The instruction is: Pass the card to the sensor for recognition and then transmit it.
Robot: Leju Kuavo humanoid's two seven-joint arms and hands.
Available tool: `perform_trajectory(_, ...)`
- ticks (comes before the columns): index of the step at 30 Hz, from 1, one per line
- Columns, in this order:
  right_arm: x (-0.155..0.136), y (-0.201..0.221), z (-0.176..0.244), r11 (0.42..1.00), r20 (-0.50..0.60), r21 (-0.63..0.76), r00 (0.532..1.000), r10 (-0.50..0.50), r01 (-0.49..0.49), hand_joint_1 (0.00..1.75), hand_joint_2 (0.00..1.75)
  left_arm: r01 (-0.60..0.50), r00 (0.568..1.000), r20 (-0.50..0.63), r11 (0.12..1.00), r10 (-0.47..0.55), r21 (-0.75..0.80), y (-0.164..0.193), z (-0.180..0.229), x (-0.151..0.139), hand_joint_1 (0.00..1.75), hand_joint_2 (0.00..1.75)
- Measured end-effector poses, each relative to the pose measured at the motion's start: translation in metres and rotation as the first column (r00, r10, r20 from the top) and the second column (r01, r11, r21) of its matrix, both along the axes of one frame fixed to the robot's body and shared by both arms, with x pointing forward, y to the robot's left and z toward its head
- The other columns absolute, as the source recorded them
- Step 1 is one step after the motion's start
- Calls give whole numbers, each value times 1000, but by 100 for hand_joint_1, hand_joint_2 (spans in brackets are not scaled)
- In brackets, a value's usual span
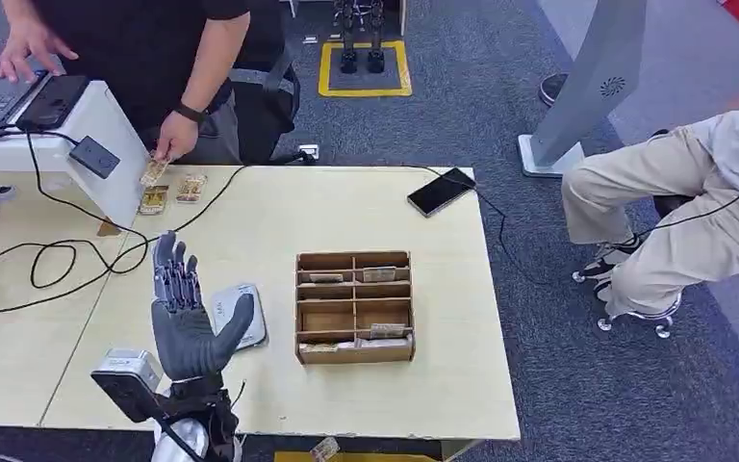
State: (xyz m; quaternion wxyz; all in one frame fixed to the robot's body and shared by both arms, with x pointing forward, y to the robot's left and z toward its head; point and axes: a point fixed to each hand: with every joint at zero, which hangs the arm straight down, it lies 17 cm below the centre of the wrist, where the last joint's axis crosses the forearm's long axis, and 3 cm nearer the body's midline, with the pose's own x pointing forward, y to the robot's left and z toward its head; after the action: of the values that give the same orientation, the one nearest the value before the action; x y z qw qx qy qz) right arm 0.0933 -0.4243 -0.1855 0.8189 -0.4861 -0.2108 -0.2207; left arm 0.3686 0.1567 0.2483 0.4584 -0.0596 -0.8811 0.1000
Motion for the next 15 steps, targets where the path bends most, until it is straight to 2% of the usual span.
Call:
perform_trajectory(3,-2,-1,0,1000,-1,-2,1000,-7,7,0,175,87,995,50,992,-92,87,-27,5,-18,0,175)
perform_trajectory(7,-4,-2,0,1000,0,-2,1000,-16,16,0,175,152,976,79,899,-201,412,-78,-8,-44,0,175)
perform_trajectory(12,-6,-2,0,1000,-3,-2,1000,-18,18,0,175,186,962,74,831,-263,525,-96,-21,-59,0,175)
perform_trajectory(15,-6,-2,0,1000,-3,-2,1000,-19,19,0,175,173,955,82,757,-286,630,-109,-29,-66,0,175)
